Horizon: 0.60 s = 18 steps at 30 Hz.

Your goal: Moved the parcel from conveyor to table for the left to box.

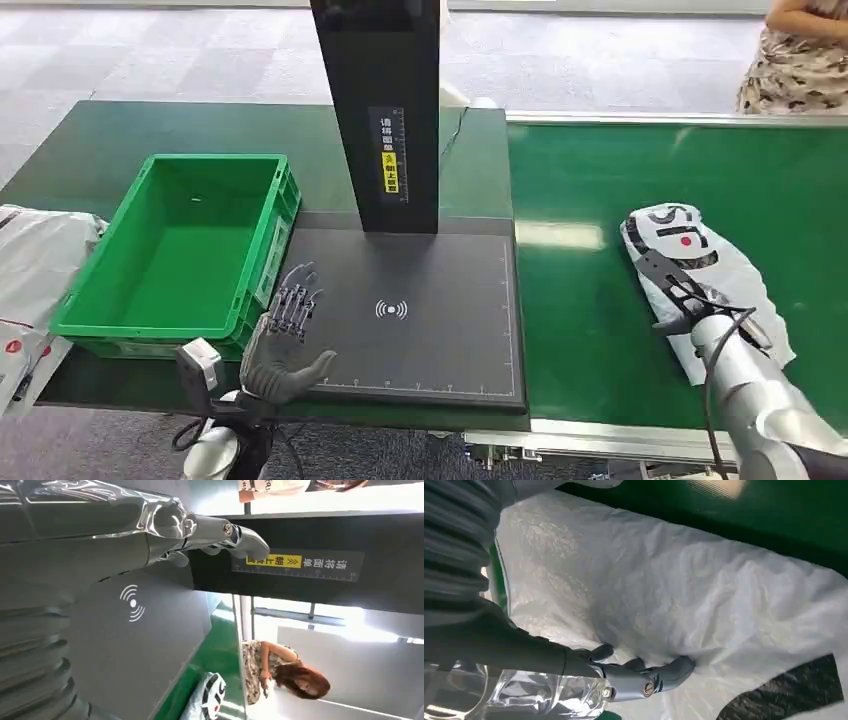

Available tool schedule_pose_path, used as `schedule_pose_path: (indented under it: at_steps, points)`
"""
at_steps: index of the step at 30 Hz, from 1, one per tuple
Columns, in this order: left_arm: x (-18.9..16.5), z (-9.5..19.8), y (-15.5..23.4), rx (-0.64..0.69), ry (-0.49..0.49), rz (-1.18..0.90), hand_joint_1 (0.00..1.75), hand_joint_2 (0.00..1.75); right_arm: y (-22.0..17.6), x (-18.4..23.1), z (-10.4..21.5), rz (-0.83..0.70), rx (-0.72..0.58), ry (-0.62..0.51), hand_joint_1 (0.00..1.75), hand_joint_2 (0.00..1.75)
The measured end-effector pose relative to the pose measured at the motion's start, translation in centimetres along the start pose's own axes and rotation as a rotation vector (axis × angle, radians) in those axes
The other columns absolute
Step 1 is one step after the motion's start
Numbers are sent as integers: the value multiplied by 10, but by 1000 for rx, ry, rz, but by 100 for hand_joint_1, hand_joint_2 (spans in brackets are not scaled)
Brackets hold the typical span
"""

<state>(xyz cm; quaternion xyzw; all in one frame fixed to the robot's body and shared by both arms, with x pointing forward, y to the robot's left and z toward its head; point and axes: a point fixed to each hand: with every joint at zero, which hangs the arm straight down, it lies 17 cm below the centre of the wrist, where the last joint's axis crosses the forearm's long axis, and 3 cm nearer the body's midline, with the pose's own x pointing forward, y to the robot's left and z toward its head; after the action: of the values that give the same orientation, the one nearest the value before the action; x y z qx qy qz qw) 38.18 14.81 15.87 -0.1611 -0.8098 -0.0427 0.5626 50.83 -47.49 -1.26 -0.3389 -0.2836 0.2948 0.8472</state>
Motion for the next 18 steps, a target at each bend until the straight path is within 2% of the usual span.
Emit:
schedule_pose_path:
  at_steps: [1,18]
  points:
    - [-2,2,0,0,3,0,0,175,3,-2,0,3,8,5,175,175]
    - [-17,20,3,22,50,-1,0,175,2,-19,-3,9,-5,5,175,175]
